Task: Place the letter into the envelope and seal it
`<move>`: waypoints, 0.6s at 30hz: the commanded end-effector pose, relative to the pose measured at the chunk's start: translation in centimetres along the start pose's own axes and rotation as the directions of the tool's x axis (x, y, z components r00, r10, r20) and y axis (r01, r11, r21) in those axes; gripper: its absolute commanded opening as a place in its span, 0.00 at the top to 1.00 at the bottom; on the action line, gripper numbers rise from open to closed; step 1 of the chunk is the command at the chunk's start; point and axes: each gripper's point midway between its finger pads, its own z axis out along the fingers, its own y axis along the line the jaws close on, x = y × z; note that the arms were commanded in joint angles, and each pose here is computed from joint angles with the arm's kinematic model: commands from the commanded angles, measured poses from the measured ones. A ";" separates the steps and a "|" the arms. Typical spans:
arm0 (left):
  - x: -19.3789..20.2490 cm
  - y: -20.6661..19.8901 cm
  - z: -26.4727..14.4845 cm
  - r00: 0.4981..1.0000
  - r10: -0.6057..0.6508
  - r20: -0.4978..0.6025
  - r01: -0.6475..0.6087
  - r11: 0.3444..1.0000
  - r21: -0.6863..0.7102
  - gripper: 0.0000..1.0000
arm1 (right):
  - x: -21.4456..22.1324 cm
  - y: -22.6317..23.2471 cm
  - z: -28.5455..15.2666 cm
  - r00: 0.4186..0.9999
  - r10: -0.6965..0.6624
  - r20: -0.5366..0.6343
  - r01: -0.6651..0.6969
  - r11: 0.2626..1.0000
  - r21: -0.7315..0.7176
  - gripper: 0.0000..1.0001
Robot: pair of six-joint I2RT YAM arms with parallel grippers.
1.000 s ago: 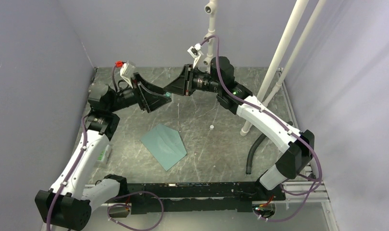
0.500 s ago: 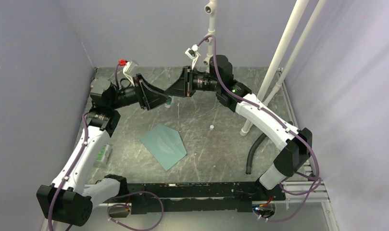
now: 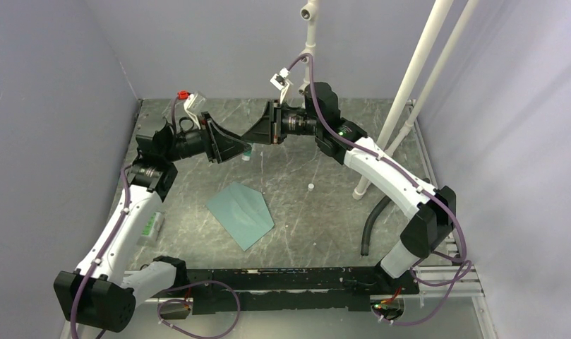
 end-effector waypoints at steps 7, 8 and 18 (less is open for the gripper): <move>1.6 2.2 0.1 0.996 -0.041 -0.074 0.034 0.995 -0.097 0.61 | -2.4 2.7 -0.4 0.990 -0.094 0.104 0.100 0.994 -0.053 1.00; 1.5 2.6 0.0 0.997 -0.043 -0.071 0.034 0.992 -0.124 0.62 | -2.6 2.6 -0.6 0.988 -0.103 0.117 0.108 0.994 -0.036 1.00; 0.7 4.4 0.4 0.996 -0.080 -0.032 0.072 0.977 -0.201 0.63 | -1.4 1.9 -0.3 0.991 -0.121 0.065 0.124 0.992 -0.038 1.00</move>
